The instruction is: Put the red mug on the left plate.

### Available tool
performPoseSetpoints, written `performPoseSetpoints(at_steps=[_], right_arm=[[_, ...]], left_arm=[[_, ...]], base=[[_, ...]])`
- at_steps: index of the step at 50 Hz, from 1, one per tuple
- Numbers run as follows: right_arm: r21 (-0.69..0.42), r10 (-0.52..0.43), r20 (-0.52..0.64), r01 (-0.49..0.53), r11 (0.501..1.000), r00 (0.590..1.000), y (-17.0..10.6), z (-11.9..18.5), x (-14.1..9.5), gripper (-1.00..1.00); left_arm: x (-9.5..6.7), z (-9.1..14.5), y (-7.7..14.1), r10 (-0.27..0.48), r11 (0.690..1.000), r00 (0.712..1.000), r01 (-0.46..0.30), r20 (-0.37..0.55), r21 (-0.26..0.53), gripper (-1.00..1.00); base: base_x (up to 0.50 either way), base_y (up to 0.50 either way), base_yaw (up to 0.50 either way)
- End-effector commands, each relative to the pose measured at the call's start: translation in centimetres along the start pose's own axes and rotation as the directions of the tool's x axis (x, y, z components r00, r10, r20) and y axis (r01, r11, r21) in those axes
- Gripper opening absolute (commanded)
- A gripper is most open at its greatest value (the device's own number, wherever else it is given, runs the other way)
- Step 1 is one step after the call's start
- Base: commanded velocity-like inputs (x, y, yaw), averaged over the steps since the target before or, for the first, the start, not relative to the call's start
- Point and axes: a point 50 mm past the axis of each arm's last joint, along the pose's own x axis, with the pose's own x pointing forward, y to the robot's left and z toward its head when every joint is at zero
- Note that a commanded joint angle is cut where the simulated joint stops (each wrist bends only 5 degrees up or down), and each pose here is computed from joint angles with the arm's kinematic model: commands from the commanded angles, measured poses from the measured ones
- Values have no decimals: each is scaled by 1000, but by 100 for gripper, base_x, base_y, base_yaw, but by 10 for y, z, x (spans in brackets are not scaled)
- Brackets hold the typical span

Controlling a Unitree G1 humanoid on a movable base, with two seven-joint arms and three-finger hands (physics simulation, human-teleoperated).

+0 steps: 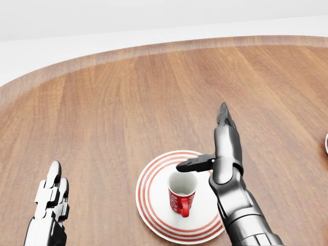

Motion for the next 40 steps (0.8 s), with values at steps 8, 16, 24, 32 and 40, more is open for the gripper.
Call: performPoseSetpoints(at_steps=[8, 16, 24, 32, 40], right_arm=[[247, -272, 76, 246, 937, 959, -40, -27, -75, 100], [252, -300, 81, 272, 929, 950, -43, -27, -83, 100], [269, -332, 83, 299, 915, 940, -50, -29, -95, 100], [275, -355, 84, 320, 906, 931, -53, -30, -104, 100], [286, -384, 80, 348, 893, 920, -59, -33, -121, 100]], left_arm=[[-1, 0, 0, 0, 1000, 1000, 0, -3, 2, 100], [-2, -1, 2, 3, 1000, 1000, -3, -5, -9, 100], [-2, 0, 3, 2, 1000, 1000, -2, -5, -13, 100], [-2, 0, 2, 3, 1000, 1000, -3, -6, -12, 100], [-3, -1, 2, 1, 1000, 1000, -2, -9, -11, 100]], base=[[0, 0, 0], [0, 0, 0], [0, 0, 0], [0, 0, 0], [0, 0, 0]])
